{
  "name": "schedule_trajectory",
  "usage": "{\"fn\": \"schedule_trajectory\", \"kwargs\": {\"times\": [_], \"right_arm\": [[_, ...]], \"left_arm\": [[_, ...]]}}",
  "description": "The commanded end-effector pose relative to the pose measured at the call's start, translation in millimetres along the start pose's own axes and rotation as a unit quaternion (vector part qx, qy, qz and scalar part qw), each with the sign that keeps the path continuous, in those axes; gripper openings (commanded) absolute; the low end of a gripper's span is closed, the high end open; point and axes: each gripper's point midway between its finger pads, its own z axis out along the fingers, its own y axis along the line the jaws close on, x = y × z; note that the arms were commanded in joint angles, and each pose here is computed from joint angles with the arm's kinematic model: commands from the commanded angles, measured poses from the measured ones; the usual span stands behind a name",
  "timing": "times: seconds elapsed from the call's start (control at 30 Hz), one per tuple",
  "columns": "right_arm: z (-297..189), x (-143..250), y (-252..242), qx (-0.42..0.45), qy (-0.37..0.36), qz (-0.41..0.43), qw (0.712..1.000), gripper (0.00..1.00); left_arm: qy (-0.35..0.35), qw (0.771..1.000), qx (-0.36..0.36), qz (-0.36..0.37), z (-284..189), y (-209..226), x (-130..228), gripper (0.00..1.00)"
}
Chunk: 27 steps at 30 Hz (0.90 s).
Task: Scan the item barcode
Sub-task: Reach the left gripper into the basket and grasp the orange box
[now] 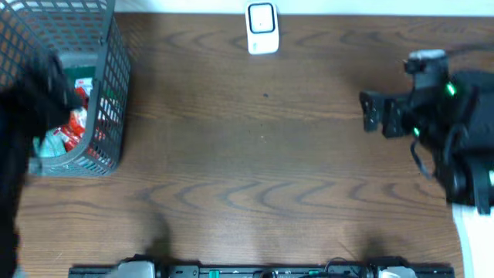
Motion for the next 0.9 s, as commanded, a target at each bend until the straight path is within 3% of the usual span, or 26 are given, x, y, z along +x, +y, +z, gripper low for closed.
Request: {"fn": "schedule_trajectory", "kwargs": {"times": [0.0, 0.17, 0.27, 0.37, 0.43, 0.5, 0.87], "right_arm": [[25.5, 5.7, 13.0, -0.048, 0.048, -0.001, 0.998, 0.99], [57.4, 22.8, 21.1, -0.085, 0.103, 0.013, 0.991, 0.99], [63.7, 25.7, 20.3, -0.085, 0.112, 0.015, 0.99, 0.99], [65.5, 29.8, 22.0, -0.087, 0.12, 0.015, 0.989, 0.99], [64.9, 32.0, 23.0, -0.087, 0.125, 0.015, 0.988, 0.99], [64.1, 35.2, 23.0, -0.087, 0.132, 0.016, 0.987, 0.99], [63.0, 49.5, 19.8, -0.077, 0.159, 0.02, 0.984, 0.99]], "left_arm": [[0.042, 0.995, -0.089, 0.002, 53.9, 24.6, -1.1, 0.83], [0.154, 0.967, -0.202, -0.028, 138.7, 90.8, 34.4, 0.83], [0.166, 0.959, -0.228, -0.038, 164.3, 114.0, 37.5, 0.9], [0.197, 0.947, -0.248, -0.054, 187.2, 130.2, 53.7, 0.9], [0.229, 0.936, -0.26, -0.058, 199.3, 137.9, 69.9, 0.84], [0.276, 0.925, -0.253, -0.066, 222.7, 139.1, 95.2, 0.74], [0.437, 0.869, -0.218, -0.076, 251.8, 138.1, 183.1, 0.74]]}}
